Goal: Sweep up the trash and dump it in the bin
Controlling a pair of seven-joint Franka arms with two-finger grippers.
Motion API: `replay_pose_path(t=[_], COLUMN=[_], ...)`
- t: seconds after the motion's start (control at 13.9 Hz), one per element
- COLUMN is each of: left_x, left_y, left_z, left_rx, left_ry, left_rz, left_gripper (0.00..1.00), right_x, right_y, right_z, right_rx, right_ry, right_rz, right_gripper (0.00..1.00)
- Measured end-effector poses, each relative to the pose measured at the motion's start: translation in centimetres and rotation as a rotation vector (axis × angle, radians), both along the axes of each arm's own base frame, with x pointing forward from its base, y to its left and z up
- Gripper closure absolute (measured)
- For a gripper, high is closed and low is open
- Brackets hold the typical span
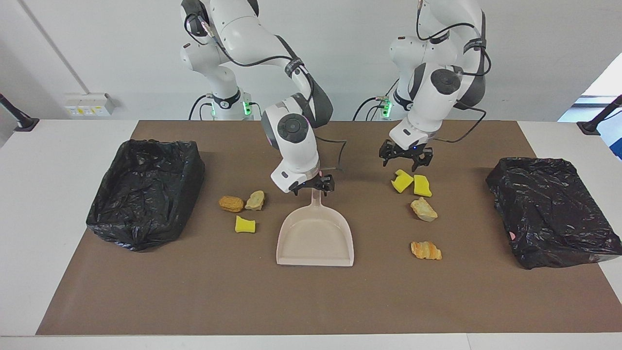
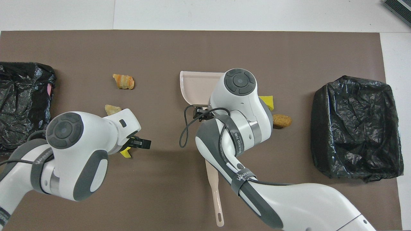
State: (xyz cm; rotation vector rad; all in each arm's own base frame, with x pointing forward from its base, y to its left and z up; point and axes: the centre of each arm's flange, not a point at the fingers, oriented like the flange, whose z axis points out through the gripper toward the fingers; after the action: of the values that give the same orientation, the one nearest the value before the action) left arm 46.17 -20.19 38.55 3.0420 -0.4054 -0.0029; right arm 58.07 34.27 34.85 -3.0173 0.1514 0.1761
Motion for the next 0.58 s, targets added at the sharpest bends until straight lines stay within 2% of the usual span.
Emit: replay_pose_path(t=[0.07,0.22,0.43,0.58], left_x=[-1.4,-4.6,-9.7,-12.5], left_y=[-1.3,-5.2,-12.2,-15.2], left_z=[-1.1,-1.8,-1.4,-1.5], left_rx=[0.001,-0.007,-0.056,-0.084], left_ry=[0.001,-0.012,-0.060,-0.072], left_rz=[-0.002,0.010,0.051,0.074], left_gripper=[0.00,0.00,0.00,0.00], right_x=[-0.2,-0.3,-0.3,-0.1], right_y=[0.2,0.5,0.4,0.1], right_z=[-0.1,-0.1,0.0,0.0], right_rx=[-0.001,-0.001,-0.001,-0.002], right_ry=[0.002,0.002,0.001,0.002], right_rz=[0.005,0.008,0.007,0.000], right_gripper=[0.07,0.28,0.67,0.68])
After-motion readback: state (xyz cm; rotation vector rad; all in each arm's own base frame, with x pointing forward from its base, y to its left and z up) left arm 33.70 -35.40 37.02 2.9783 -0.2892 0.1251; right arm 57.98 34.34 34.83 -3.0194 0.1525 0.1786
